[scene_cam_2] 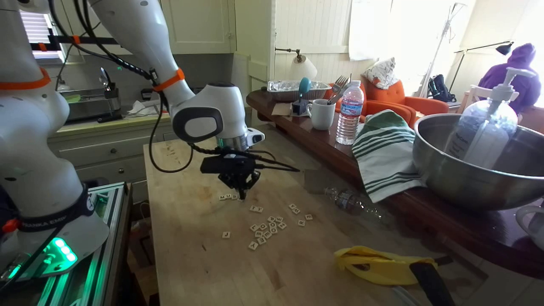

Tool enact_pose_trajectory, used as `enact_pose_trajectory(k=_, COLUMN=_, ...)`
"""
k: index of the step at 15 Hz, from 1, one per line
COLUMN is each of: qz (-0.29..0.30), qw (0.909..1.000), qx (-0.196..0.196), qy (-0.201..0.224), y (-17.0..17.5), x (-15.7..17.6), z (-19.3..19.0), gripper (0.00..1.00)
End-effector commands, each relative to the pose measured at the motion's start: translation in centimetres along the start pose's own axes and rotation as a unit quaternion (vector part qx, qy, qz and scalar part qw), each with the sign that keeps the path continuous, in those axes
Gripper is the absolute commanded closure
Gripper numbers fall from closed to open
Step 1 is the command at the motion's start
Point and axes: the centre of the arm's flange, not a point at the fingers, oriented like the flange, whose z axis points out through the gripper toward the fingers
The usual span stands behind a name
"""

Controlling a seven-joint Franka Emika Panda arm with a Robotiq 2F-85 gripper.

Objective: Align the blocks on the table

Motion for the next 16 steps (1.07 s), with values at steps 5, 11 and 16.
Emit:
enact_pose_trajectory(k=5, qz=-0.059, qw=0.998, qx=0.024, qy=-0.005, y=-1.9, x=0.4, z=1.2, gripper=1.0)
enact_pose_trajectory(k=11, qz=-0.095, qw=0.9949, qx=0.032, qy=-0.003, y=-3.0, x=0.6, z=0.9, gripper=1.0)
enact_pose_trajectory(k=16, qz=-0.106, qw=0.9942, qx=0.019, qy=-0.001, y=-2.7, x=0.7, z=0.1, gripper=1.0)
